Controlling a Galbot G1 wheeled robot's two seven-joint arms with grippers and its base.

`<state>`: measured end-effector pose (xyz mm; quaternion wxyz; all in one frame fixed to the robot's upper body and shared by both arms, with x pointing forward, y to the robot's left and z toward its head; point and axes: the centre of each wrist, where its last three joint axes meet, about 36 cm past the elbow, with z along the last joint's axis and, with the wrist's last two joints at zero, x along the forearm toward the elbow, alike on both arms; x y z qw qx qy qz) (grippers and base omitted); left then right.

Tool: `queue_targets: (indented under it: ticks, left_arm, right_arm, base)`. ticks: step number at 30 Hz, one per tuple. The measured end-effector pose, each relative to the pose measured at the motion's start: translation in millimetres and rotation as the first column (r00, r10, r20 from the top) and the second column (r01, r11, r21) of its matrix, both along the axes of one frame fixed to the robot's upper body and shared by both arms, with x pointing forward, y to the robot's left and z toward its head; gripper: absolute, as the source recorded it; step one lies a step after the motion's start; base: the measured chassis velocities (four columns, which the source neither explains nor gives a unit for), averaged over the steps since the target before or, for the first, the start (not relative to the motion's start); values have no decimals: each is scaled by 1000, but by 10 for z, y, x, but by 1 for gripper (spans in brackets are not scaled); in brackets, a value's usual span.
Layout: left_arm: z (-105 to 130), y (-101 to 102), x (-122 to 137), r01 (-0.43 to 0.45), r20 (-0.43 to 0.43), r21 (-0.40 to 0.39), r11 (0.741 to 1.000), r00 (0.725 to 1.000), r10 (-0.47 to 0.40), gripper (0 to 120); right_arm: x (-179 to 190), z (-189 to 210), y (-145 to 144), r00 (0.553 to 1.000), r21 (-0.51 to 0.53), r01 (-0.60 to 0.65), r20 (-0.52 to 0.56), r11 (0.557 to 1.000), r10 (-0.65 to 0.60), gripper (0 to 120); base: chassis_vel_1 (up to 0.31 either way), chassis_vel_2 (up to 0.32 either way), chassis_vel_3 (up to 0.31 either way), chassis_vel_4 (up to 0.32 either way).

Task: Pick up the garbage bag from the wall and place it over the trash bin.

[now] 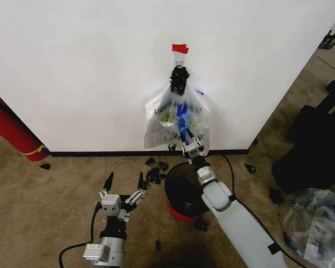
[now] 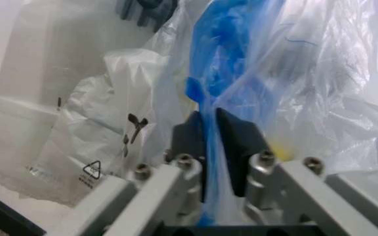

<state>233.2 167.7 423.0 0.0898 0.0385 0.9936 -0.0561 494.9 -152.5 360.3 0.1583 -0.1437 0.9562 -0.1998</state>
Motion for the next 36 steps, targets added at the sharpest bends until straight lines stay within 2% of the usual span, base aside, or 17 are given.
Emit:
queue_targets:
  ticks: [2,10,12,14,18,22,26,28,30,32,33,36]
  left_arm:
    - [3,1,-1,-1,1,0,1000,1000,1,99]
    - [16,-6,-23,-1,5,1,1000,1000,1,99]
    - [31,-9,-28,-1,10,0,1000,1000,1,99]
    - [53,-14,-33,1,15,-1,1000,1000,-1,99]
    - [64,-17,-35,4,18,-2,1000,1000,-4,99]
    - [100,-16,-29,19,28,0,1000,999,-19,99]
    - [133,-10,-20,32,34,3,999,999,-32,99]
    - [187,21,10,55,41,8,998,998,-56,99]
    - [204,28,20,61,40,6,998,997,-61,99]
    - [262,48,52,79,38,-2,997,996,-79,99]
    - [345,62,98,104,33,-19,994,994,-103,98]
    - [521,72,193,164,7,-78,983,986,-164,98]
  right_arm:
    - [7,9,4,1000,7,4,-2,1000,-4,0]
    - [-84,71,-25,1000,68,15,-6,998,-14,0]
    - [-156,124,-48,1000,111,15,-10,994,-14,0]
    - [-321,261,-145,1000,209,5,-22,978,0,0]
    - [-446,382,-249,1000,282,-5,-23,959,12,0]
    - [-713,675,-471,999,444,-40,-14,895,52,0]
    - [-828,742,-558,998,491,-49,-10,870,62,0]
    - [-991,790,-627,997,573,-46,-31,818,77,0]
    - [-1016,798,-633,996,589,-45,-35,807,81,0]
    - [-1087,808,-655,995,637,-37,-50,770,89,0]
    - [-1135,802,-680,994,674,-26,-61,738,90,0]
    - [-1183,799,-716,994,712,-7,-71,702,81,0]
  base:
    - [0,0,0,0]
    - [0,0,0,0]
    - [0,0,0,0]
    - [0,0,0,0]
    - [0,0,0,0]
    - [0,0,0,0]
    - [0,0,0,0]
    - [0,0,0,0]
    - [0,0,0,0]
    - [0,0,0,0]
    - [0,0,0,0]
    - [0,0,0,0]
